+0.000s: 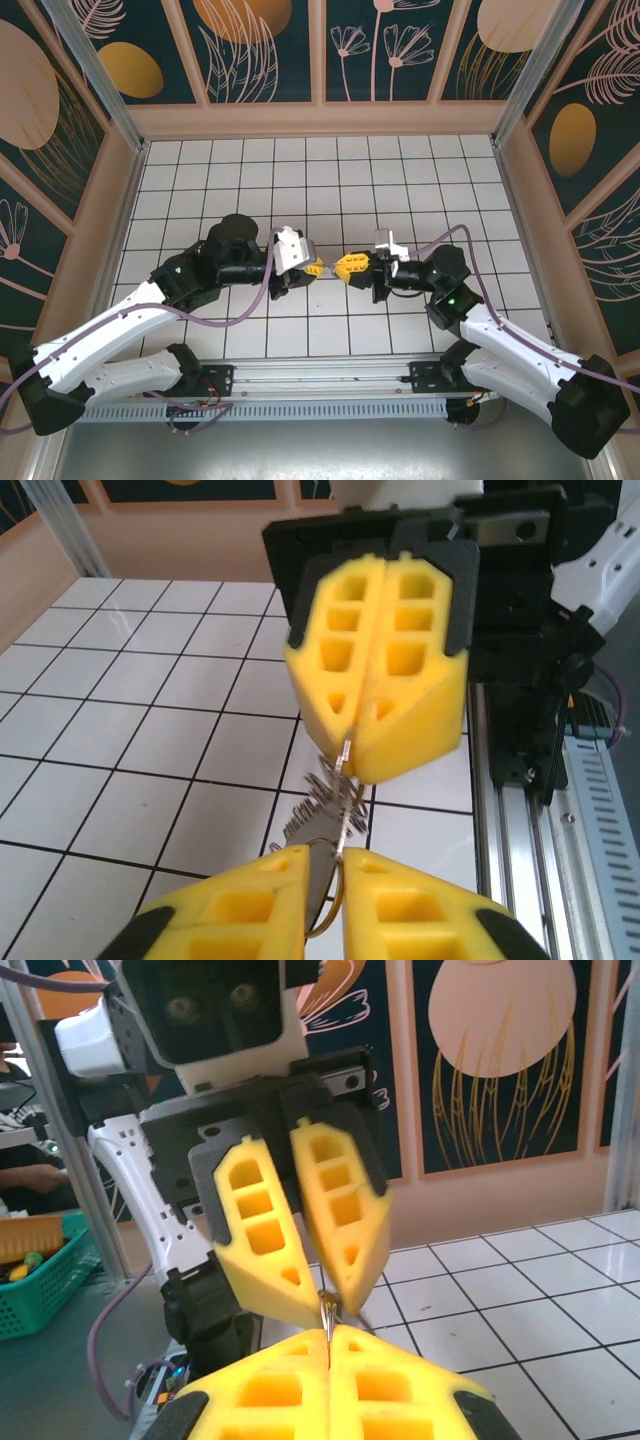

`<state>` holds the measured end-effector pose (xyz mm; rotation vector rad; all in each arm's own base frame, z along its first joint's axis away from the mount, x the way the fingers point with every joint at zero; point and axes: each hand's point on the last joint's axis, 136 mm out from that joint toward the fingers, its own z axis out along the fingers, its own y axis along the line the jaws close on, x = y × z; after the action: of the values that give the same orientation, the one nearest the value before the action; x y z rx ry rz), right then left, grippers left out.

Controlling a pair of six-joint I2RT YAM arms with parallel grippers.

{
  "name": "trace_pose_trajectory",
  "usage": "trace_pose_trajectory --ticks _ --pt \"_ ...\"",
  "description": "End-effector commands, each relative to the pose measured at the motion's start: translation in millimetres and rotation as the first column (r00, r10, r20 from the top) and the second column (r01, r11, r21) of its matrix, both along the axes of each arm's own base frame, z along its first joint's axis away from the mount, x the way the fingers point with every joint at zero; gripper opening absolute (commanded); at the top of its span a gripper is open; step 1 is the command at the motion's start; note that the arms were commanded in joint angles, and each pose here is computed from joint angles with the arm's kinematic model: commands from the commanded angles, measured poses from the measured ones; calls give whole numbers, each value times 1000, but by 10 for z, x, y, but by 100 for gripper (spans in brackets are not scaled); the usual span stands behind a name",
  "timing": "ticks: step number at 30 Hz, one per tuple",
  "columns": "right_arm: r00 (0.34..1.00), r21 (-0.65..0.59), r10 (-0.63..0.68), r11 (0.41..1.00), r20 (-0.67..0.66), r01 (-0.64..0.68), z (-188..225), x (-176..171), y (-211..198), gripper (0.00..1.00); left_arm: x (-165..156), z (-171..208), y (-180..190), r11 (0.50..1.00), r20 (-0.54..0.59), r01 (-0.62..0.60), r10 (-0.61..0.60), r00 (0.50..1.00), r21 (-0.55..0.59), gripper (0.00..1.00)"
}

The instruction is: Put the keys on the keyring

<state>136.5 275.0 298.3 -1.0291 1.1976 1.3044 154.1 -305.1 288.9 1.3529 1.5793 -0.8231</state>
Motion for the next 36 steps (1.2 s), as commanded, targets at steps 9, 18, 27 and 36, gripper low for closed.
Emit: trace_pose_trajectory --ticks 9,18,27,36 --pt "990 130 -128 984 60 119 298 135 -84 0 -53 65 -44 999 -26 38 -38 999 -19 8" --pt "981 120 -189 976 50 182 229 239 -79 0 -74 113 -132 995 -48 67 -70 996 -70 9" --pt "941 119 -326 941 85 316 157 342 -76 0 -64 112 -171 995 -76 68 -74 994 -68 12" --pt "958 243 -245 948 150 205 280 39 -175 0 -87 256 -112 991 -68 41 -50 996 -129 37"
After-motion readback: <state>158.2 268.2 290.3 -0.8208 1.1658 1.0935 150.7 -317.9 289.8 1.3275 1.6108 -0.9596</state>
